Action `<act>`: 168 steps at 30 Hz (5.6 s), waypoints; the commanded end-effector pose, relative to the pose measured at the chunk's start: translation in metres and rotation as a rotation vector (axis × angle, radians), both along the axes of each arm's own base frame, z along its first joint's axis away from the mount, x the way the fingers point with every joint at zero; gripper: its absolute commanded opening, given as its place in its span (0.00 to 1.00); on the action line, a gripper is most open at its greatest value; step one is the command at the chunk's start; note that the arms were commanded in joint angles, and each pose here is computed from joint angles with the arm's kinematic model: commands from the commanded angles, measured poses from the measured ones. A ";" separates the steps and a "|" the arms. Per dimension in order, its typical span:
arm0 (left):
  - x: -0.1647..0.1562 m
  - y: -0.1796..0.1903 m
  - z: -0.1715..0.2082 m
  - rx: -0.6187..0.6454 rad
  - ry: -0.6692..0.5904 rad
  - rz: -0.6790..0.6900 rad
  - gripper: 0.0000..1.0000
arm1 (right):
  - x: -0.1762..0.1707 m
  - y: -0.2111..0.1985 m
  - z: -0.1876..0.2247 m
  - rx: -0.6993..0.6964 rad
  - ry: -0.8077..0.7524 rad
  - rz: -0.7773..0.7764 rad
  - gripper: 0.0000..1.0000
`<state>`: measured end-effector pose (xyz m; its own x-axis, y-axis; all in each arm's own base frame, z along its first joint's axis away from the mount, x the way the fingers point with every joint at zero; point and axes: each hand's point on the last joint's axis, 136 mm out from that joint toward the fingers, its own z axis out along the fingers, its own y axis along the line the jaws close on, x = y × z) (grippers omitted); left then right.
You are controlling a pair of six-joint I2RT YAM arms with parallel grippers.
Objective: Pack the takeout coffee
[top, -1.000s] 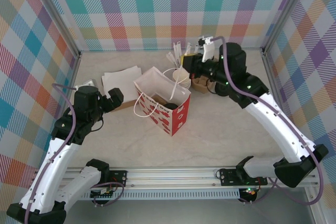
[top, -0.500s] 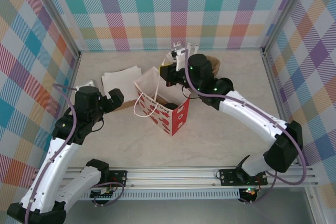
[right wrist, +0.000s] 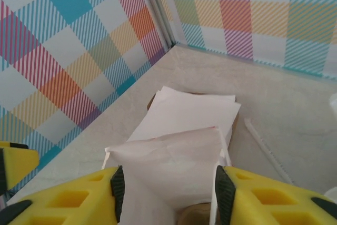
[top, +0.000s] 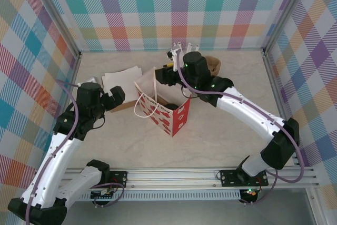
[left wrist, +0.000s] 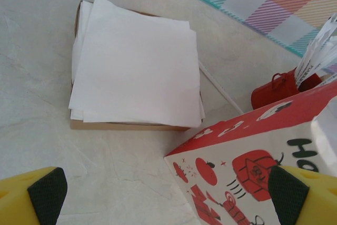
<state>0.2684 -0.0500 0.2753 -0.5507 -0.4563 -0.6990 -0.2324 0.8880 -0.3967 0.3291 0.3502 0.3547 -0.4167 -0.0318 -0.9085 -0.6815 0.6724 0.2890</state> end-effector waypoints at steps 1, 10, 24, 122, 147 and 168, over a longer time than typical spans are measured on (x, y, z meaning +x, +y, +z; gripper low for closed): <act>0.004 0.003 0.017 0.008 -0.016 0.008 1.00 | -0.016 -0.024 0.046 -0.027 -0.084 -0.015 0.58; 0.028 0.003 0.011 -0.003 0.086 0.034 1.00 | -0.038 -0.083 0.060 -0.100 -0.066 -0.124 0.83; 0.061 0.063 -0.070 -0.213 0.305 0.114 0.98 | -0.064 -0.129 0.012 -0.205 -0.007 -0.185 1.00; 0.071 0.087 -0.154 -0.360 0.479 0.080 0.76 | -0.048 -0.117 -0.034 -0.283 0.088 -0.190 1.00; 0.093 0.086 -0.195 -0.431 0.506 0.068 0.36 | -0.048 -0.118 -0.043 -0.299 0.110 -0.194 1.00; 0.090 0.088 -0.201 -0.421 0.529 0.078 0.18 | -0.049 -0.118 -0.046 -0.295 0.117 -0.193 1.00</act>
<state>0.3624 0.0327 0.0688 -0.7316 -0.6765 -0.0844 -0.5465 0.6559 -0.5207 0.2796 0.2338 0.3091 -0.5350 -0.2108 -0.8181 -0.5168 0.8477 0.1195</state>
